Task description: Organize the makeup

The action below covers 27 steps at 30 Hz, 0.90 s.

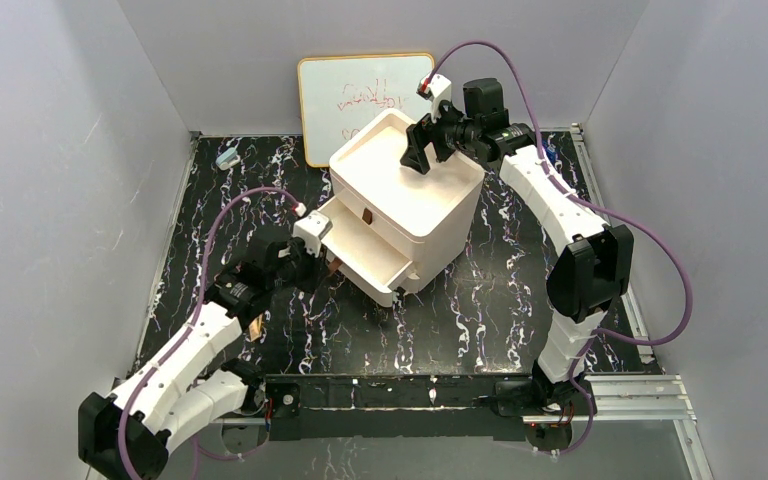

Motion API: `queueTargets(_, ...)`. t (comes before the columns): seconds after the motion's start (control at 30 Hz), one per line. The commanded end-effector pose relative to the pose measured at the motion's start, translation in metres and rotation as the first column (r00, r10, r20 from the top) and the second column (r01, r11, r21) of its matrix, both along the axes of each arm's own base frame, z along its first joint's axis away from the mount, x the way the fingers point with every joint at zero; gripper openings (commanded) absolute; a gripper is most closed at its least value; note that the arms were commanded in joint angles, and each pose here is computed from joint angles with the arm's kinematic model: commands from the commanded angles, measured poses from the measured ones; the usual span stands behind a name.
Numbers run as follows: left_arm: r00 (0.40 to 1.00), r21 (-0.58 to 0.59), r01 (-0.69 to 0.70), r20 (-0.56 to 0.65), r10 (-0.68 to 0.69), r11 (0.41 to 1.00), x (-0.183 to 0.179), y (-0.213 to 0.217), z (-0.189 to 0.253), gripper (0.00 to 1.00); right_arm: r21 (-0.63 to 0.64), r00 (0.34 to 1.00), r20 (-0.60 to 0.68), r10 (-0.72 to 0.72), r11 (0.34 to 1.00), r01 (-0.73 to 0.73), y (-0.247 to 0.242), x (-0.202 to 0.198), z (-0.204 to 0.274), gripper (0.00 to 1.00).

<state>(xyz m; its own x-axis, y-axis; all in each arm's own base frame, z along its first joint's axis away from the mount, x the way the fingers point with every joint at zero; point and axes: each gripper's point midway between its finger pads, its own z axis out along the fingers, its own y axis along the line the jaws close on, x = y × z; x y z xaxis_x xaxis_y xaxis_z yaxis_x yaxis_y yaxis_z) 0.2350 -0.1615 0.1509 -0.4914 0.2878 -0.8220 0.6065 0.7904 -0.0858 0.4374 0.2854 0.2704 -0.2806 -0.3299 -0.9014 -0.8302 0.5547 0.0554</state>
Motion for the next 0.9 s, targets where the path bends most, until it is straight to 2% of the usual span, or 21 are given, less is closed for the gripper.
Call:
queueTargets(0.0, 0.991, 0.058, -0.130, -0.026, 0.132, 0.990, 0.000, 0.023, 0.003, 0.54, -0.094, 0.961, -0.278, -0.009, 0.995, -0.018, -0.007, -0.032, -0.071, 1.00)
queueTargets(0.03, 0.987, 0.070, -0.160, -0.020, 0.161, 0.985, 0.003, 0.027, 0.004, 0.62, -0.094, 0.961, -0.276, -0.008, 0.995, -0.019, -0.007, -0.032, -0.070, 1.00)
queueTargets(0.1, 0.972, 0.088, -0.236, 0.009, 0.236, 0.968, 0.011, 0.038, 0.007, 0.72, -0.097, 0.961, -0.278, -0.011, 0.995, -0.017, -0.008, -0.032, -0.072, 1.00)
queueTargets(0.2, 0.937, 0.061, -0.346, 0.064, 0.342, 0.936, 0.023, 0.050, 0.020, 0.82, -0.098, 0.962, -0.273, -0.014, 0.995, -0.014, -0.008, -0.032, -0.071, 1.00)
queueTargets(0.27, 0.895, 0.028, -0.443, 0.077, 0.440, 0.896, 0.030, 0.058, 0.030, 0.94, -0.100, 0.962, -0.272, -0.017, 0.995, -0.010, -0.009, -0.031, -0.071, 1.00)
queueTargets(0.4, 0.769, 0.019, -0.639, 0.045, 0.638, 0.769, 0.039, 0.080, 0.032, 0.95, -0.101, 0.963, -0.270, -0.019, 0.995, -0.008, -0.009, -0.030, -0.071, 1.00)
queueTargets(0.57, 0.615, 0.071, -0.783, -0.070, 0.786, 0.619, 0.040, 0.101, 0.018, 0.95, -0.100, 0.963, -0.267, -0.021, 0.995, -0.006, -0.009, -0.031, -0.071, 1.00)
queueTargets(0.77, 0.407, 0.081, -0.889, -0.315, 0.857, 0.452, 0.039, 0.134, -0.019, 0.92, -0.105, 0.964, -0.265, -0.028, 0.995, 0.000, -0.011, -0.032, -0.071, 1.00)
queueTargets(0.87, 0.339, 0.076, -0.914, -0.397, 0.853, 0.399, 0.038, 0.144, -0.037, 0.91, -0.108, 0.966, -0.258, -0.034, 0.994, 0.006, -0.013, -0.033, -0.071, 1.00)
